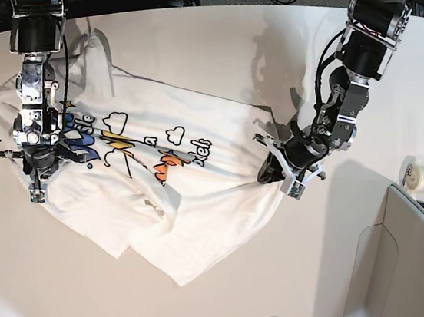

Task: Layout the t-shirt on the table in an organized manner, then fold the t-shirt properly
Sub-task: 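Pull the shirt taut between both grippers and lay it flat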

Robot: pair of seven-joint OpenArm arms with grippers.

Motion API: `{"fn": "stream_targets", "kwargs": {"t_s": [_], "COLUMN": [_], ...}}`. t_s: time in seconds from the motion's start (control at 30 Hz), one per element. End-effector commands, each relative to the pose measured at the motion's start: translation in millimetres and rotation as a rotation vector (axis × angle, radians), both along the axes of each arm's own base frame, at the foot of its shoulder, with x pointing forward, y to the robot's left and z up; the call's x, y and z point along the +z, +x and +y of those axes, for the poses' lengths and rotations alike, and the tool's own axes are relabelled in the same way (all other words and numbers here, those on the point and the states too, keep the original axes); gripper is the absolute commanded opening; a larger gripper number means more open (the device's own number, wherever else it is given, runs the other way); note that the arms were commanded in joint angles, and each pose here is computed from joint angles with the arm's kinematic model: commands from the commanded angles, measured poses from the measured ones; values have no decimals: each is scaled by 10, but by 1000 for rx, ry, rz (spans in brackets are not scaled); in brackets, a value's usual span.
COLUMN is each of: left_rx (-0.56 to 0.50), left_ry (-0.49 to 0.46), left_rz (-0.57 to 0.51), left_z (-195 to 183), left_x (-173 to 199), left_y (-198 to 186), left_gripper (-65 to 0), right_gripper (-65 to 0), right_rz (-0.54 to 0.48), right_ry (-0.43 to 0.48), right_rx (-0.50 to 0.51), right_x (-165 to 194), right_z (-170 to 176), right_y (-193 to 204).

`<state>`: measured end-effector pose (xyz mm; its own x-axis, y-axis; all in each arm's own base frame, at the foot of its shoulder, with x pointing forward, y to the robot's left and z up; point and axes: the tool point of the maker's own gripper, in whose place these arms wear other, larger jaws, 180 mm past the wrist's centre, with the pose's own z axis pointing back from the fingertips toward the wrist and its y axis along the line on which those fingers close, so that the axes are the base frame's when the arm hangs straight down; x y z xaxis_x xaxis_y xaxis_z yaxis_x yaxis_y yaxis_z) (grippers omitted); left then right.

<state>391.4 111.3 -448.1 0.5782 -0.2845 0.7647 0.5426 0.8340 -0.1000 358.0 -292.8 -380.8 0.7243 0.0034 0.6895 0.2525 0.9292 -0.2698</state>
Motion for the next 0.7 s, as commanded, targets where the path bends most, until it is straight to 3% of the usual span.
{"fn": "stream_targets", "kwargs": {"t_s": [0.0,0.13,0.3,0.53,0.67], "left_rx": [-30,-75,-120,-141,-175], "left_ry": [270,260,247,237,257], "left_rz": [249,264,287,332,294], "left_z": [495,429,363,326,417], "left_x": [-592,-639,-692,-796,-626], "left_y": [-610,-901,-1231,-1547,-1548], "left_gripper": [-650,-650,-650,-650,-650], "right_gripper": [-650,-650,-650,-650,-650], "right_rz": [-31,33,66,36,24], "right_ry": [-59,-165,-205,-180,-171], "right_rx": [0,1,-22,-162,-195], "right_x": [116,-10,-24,98,120], "right_z": [-117,-278,-477,-896,-962], "right_y": [74,46,39,-87,-131]}}
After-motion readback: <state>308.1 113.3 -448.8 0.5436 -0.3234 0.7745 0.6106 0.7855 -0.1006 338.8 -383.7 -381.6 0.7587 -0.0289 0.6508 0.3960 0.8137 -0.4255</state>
